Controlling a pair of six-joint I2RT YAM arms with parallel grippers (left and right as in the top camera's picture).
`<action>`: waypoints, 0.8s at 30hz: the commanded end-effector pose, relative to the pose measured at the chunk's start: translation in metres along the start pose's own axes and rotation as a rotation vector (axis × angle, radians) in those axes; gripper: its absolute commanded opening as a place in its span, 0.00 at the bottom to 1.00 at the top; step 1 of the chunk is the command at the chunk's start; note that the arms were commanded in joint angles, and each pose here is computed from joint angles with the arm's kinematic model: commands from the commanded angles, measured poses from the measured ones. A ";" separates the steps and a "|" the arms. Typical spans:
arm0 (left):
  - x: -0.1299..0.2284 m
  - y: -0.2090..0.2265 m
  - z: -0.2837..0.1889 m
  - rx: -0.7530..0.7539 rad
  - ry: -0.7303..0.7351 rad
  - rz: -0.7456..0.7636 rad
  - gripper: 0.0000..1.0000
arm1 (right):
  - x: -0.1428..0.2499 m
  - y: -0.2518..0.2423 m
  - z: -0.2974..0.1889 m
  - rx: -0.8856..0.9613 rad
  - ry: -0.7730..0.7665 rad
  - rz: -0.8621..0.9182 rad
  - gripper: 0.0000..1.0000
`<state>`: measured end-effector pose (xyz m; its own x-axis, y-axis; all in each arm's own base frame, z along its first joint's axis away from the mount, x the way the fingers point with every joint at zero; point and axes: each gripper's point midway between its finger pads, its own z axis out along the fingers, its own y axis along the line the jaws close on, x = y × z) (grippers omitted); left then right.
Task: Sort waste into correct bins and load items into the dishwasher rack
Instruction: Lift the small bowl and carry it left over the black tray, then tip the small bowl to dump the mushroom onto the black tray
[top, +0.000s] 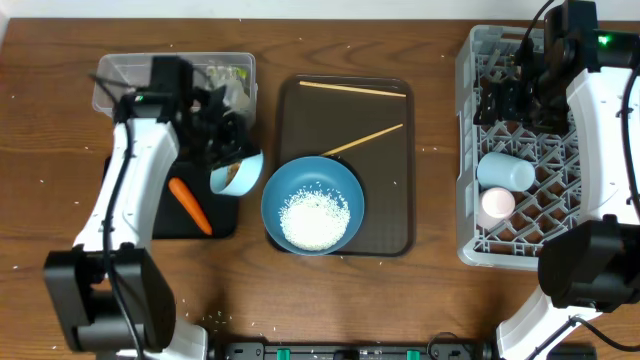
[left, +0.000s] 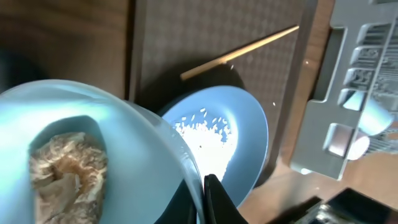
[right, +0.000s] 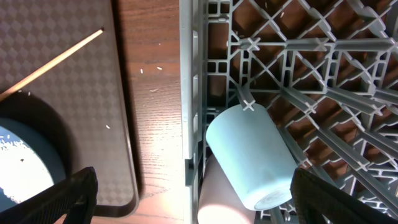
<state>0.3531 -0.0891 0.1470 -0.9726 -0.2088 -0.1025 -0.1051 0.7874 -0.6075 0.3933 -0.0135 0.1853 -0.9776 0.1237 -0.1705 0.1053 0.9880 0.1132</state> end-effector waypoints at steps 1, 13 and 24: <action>0.005 -0.007 -0.020 0.137 -0.051 -0.002 0.06 | -0.004 -0.001 -0.010 0.005 -0.033 -0.002 0.92; 0.010 0.024 -0.070 0.696 -0.236 -0.144 0.06 | -0.005 -0.001 -0.010 0.004 -0.036 -0.002 0.92; 0.017 0.078 -0.106 0.803 -0.424 -0.264 0.06 | -0.004 0.001 -0.010 -0.003 -0.032 -0.001 0.92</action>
<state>0.3088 0.0277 0.1671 -0.7660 -0.6416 -0.0395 -0.0532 0.1246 -0.9908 0.3940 -0.0135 0.1854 -0.9771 0.1241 -0.1731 0.1053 0.9879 0.1137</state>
